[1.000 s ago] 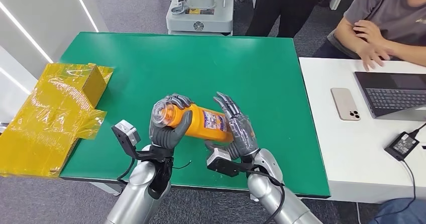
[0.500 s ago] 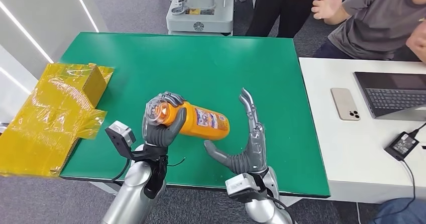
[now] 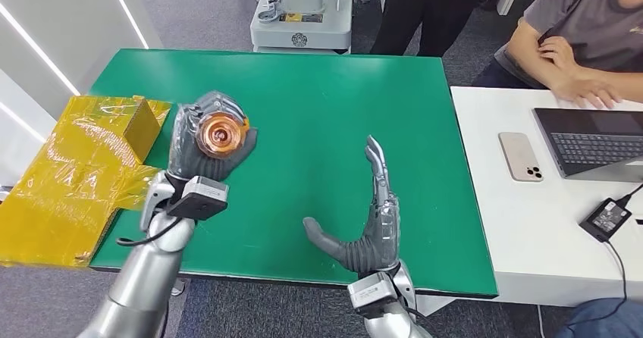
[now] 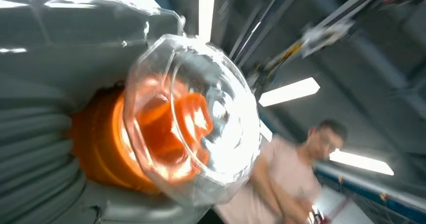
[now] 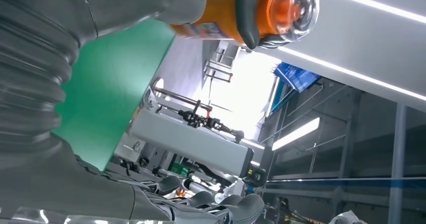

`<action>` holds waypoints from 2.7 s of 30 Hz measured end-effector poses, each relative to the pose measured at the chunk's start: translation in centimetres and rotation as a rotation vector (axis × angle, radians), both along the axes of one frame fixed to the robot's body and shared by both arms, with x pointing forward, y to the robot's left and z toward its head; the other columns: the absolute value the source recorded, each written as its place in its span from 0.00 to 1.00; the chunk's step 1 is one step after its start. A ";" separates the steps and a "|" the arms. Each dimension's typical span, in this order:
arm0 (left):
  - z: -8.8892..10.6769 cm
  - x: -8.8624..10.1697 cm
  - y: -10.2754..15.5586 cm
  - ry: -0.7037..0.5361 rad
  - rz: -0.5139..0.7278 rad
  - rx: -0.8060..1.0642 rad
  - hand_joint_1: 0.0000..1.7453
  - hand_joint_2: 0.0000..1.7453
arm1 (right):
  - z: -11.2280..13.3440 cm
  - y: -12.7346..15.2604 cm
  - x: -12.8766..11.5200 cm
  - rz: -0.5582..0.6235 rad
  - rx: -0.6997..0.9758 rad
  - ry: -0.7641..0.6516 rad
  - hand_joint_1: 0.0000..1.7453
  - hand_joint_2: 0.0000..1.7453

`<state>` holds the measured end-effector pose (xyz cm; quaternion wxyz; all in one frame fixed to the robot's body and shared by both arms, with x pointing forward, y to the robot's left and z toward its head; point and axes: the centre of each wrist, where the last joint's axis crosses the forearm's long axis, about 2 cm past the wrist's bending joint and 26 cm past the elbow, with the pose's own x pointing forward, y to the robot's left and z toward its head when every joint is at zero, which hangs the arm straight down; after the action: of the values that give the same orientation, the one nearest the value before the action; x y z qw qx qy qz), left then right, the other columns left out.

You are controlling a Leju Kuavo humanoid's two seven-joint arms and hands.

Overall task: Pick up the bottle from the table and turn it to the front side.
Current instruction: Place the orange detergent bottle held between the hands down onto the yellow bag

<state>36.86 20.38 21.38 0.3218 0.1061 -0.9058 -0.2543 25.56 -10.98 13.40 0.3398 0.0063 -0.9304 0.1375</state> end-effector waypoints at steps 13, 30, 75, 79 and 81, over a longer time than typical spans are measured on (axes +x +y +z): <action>0.7 5.8 9.7 -0.103 0.404 0.491 1.00 1.00 | 0.1 0.4 -1.8 0.023 0.028 0.007 0.00 1.00; -3.4 6.6 19.0 0.107 0.555 0.906 1.00 1.00 | 0.7 0.5 -3.2 0.039 0.057 0.013 0.00 1.00; -12.1 2.8 16.2 0.453 0.287 1.298 1.00 1.00 | 1.0 0.6 -3.6 0.027 0.070 0.020 0.00 1.00; -12.4 2.7 16.1 0.528 0.284 1.302 1.00 1.00 | 1.1 0.6 -3.6 0.025 0.065 0.010 0.00 1.00; -12.4 2.8 16.1 0.565 0.287 1.310 1.00 1.00 | 1.1 0.6 -3.6 0.024 0.063 0.008 0.00 1.00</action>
<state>39.64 36.52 9.00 0.4441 0.3252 -0.4272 -0.7173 21.99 -10.40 14.53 0.3415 0.0285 -0.9327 0.1120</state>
